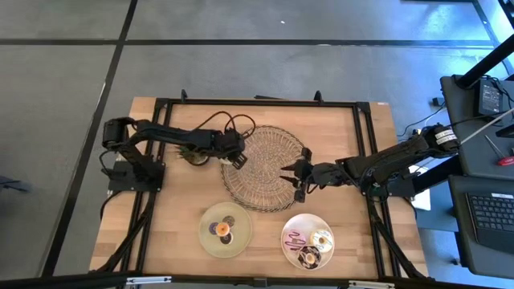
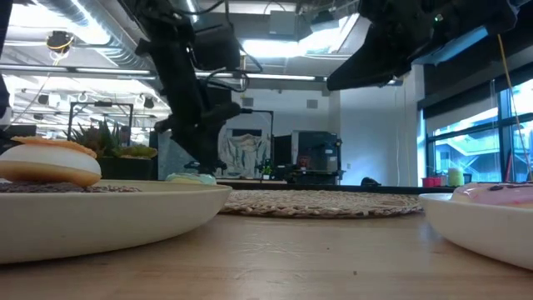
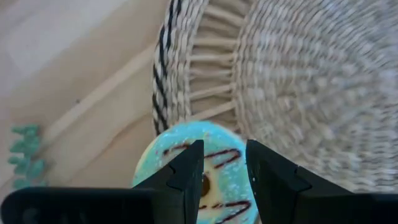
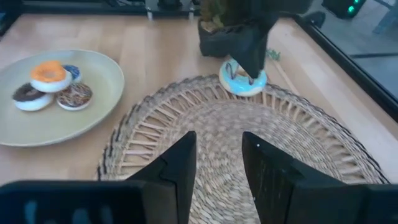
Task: Pick & Place donuts
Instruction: Put the big light green donut on the white plate
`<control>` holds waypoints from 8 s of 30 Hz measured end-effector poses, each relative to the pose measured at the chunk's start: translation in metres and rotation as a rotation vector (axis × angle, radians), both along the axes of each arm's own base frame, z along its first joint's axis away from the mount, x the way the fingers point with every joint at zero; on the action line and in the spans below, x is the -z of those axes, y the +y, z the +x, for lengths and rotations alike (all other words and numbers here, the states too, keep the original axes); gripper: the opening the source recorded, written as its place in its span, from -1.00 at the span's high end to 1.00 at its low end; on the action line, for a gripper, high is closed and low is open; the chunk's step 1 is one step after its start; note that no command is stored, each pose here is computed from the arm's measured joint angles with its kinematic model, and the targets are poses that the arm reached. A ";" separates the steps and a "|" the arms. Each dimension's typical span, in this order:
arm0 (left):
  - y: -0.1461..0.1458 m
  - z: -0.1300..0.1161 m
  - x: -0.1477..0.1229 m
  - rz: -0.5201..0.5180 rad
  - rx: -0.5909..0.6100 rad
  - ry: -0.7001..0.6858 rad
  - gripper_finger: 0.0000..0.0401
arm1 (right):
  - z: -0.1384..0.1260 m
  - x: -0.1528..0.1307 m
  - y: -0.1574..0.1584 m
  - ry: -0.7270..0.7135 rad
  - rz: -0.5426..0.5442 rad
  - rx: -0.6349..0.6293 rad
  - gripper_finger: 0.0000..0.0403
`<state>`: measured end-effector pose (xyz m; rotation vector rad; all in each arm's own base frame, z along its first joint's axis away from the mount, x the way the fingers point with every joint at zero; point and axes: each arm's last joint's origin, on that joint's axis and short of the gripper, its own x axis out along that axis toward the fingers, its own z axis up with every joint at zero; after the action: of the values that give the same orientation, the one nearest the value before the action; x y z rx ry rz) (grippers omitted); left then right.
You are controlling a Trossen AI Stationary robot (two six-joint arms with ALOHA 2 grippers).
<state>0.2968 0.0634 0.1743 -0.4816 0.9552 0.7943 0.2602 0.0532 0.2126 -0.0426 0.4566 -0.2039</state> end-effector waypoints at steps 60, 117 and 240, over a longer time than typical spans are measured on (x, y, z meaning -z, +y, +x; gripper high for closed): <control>-0.134 0.039 -0.053 0.165 0.953 -0.098 0.99 | 0.000 0.002 0.007 0.053 0.138 -0.357 0.35; -0.188 0.046 -0.096 0.798 0.616 -0.368 0.97 | 0.013 -0.026 0.008 -0.341 0.311 -0.059 0.10; -0.220 0.027 -0.088 0.769 0.676 -0.340 0.43 | -0.110 0.092 0.106 0.112 1.018 -0.036 0.27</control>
<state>0.3237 -0.1563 0.2620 0.3650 0.3865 0.3854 0.1500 0.1588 0.1202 0.9370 0.6279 0.0845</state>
